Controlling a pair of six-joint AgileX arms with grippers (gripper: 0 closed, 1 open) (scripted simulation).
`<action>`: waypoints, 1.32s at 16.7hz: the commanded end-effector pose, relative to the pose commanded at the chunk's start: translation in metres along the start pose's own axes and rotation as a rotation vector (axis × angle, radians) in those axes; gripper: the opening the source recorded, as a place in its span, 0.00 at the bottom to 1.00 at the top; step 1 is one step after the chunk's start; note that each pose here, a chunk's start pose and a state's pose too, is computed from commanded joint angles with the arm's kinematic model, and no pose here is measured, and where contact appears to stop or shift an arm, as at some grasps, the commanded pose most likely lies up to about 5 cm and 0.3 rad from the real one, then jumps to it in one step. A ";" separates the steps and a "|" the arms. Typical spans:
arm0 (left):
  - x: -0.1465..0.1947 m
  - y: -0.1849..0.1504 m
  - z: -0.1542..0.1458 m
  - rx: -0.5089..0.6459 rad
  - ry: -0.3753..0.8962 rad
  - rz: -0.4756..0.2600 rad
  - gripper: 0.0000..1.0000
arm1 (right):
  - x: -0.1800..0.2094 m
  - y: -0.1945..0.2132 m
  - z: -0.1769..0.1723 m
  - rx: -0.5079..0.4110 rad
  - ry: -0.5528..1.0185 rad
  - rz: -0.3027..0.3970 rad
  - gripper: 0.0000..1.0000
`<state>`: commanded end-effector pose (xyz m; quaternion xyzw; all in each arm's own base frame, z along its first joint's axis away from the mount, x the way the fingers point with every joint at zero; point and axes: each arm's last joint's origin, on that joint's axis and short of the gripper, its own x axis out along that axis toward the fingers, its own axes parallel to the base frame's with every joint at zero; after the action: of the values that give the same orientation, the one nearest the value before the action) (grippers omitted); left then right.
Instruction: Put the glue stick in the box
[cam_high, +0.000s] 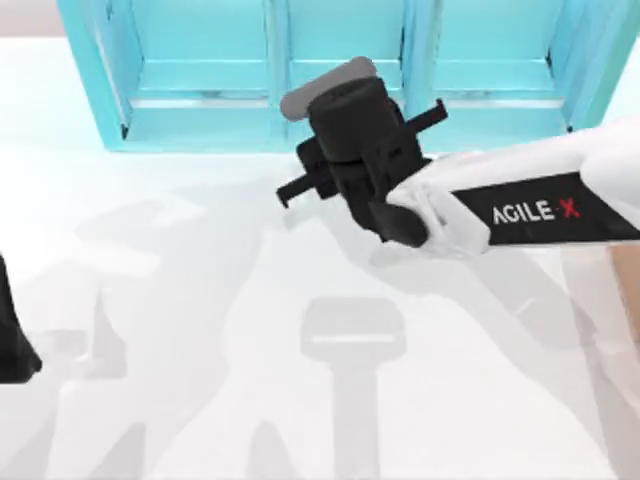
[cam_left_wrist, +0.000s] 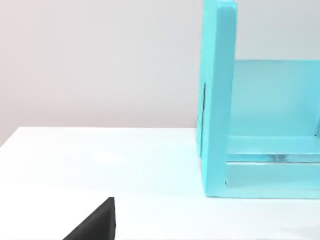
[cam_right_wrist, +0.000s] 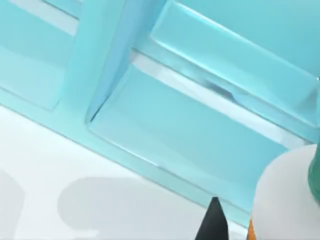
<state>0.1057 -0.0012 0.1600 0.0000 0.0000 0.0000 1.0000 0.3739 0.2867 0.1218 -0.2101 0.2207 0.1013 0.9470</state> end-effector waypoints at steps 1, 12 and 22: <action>0.000 0.000 0.000 0.000 0.000 0.000 1.00 | 0.005 -0.017 -0.003 -0.091 0.058 0.057 0.00; 0.000 0.000 0.000 0.000 0.000 0.000 1.00 | -0.012 -0.233 -0.034 -0.507 0.208 0.686 0.00; 0.000 0.000 0.000 0.000 0.000 0.000 1.00 | -0.087 -0.389 -0.149 -0.159 0.078 0.854 0.00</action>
<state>0.1057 -0.0012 0.1600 0.0000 0.0000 0.0000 1.0000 0.3522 -0.1342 0.1774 -0.1757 0.3148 0.4928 0.7920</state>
